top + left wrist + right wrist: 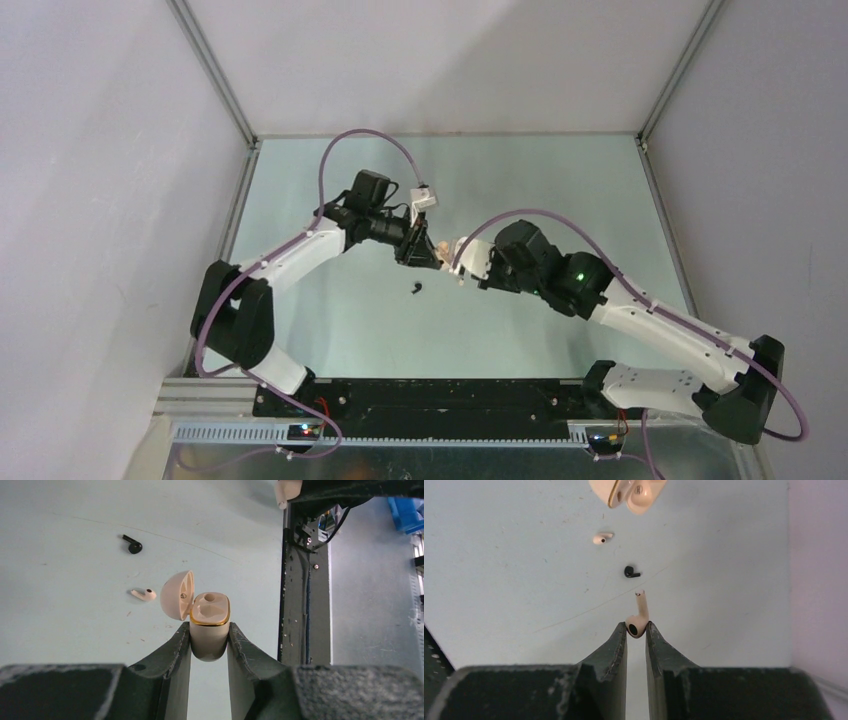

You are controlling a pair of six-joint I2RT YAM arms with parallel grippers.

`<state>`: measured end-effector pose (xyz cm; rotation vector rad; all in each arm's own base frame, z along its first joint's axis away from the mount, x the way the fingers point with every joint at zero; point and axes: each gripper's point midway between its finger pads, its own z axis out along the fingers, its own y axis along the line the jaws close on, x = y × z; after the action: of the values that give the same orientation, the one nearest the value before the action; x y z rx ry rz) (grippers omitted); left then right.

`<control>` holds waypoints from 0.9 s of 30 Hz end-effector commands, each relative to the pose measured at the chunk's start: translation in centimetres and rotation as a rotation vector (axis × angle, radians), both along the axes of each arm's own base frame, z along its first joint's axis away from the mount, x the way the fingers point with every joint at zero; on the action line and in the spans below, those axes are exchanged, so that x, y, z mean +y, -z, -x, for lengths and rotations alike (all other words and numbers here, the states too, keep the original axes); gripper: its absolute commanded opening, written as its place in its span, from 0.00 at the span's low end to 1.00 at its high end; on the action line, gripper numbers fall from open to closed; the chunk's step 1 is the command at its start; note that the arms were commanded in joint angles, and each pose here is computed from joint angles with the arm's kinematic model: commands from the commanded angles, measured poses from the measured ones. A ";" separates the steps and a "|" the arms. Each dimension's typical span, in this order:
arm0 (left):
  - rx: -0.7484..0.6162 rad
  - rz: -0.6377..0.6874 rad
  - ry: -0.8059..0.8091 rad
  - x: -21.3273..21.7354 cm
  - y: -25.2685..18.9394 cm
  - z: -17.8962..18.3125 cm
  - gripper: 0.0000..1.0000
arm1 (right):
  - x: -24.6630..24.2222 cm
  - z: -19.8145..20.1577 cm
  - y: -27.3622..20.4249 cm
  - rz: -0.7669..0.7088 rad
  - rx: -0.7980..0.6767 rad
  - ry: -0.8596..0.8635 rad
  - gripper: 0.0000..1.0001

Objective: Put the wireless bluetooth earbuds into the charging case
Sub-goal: Insert the right earbud into the right side groove of the charging case.

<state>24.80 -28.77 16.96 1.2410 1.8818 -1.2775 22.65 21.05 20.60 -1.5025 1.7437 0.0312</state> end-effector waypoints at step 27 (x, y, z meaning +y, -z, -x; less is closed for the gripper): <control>0.132 0.031 0.097 -2.4 -1.4 2.0 0.00 | 4.9 -1.0 1.0 0.470 -0.362 -0.236 0.08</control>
<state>23.41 -30.63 16.38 1.2326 1.9836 -1.4469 23.12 25.00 18.36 -1.9319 1.3670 -0.5097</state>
